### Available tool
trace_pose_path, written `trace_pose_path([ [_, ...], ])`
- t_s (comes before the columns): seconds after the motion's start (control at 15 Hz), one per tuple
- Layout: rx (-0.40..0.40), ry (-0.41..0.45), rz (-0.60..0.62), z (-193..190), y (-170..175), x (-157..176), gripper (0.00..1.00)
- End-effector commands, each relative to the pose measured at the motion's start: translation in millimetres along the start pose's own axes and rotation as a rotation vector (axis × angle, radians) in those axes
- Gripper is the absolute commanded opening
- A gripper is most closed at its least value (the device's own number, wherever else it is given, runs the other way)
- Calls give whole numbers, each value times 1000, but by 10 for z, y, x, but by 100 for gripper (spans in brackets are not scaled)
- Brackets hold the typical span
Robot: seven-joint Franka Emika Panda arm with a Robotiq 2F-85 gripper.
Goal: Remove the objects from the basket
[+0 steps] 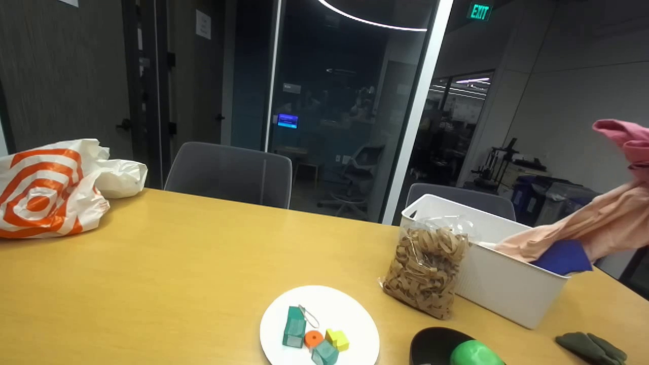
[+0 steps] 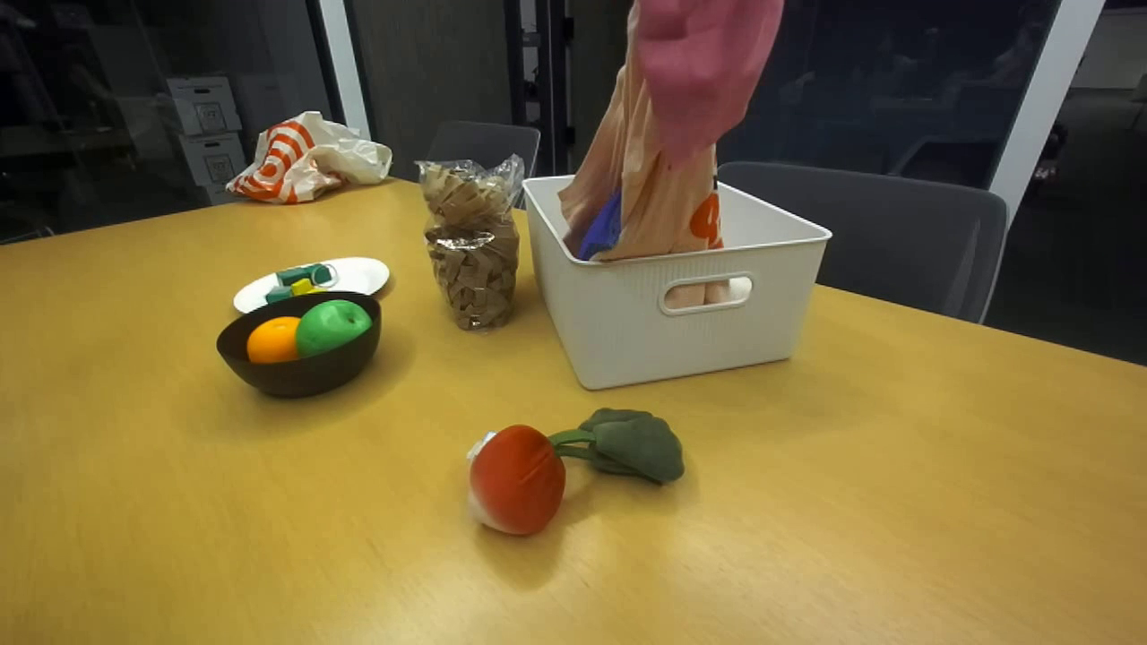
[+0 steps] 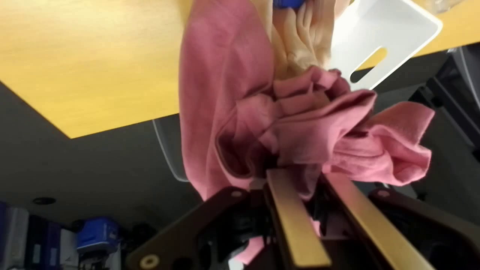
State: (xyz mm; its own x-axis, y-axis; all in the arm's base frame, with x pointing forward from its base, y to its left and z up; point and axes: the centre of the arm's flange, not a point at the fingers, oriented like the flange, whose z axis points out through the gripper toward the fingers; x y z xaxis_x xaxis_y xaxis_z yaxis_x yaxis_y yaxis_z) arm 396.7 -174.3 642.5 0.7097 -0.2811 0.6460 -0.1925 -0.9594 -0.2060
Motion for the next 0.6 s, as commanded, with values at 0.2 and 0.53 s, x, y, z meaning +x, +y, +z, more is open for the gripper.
trace_pose_path([
  [0.2, -194, 198, 202, -992, 401, -172, 5],
  [0.53, -299, 326, 374, -1532, 704, -331, 5],
])
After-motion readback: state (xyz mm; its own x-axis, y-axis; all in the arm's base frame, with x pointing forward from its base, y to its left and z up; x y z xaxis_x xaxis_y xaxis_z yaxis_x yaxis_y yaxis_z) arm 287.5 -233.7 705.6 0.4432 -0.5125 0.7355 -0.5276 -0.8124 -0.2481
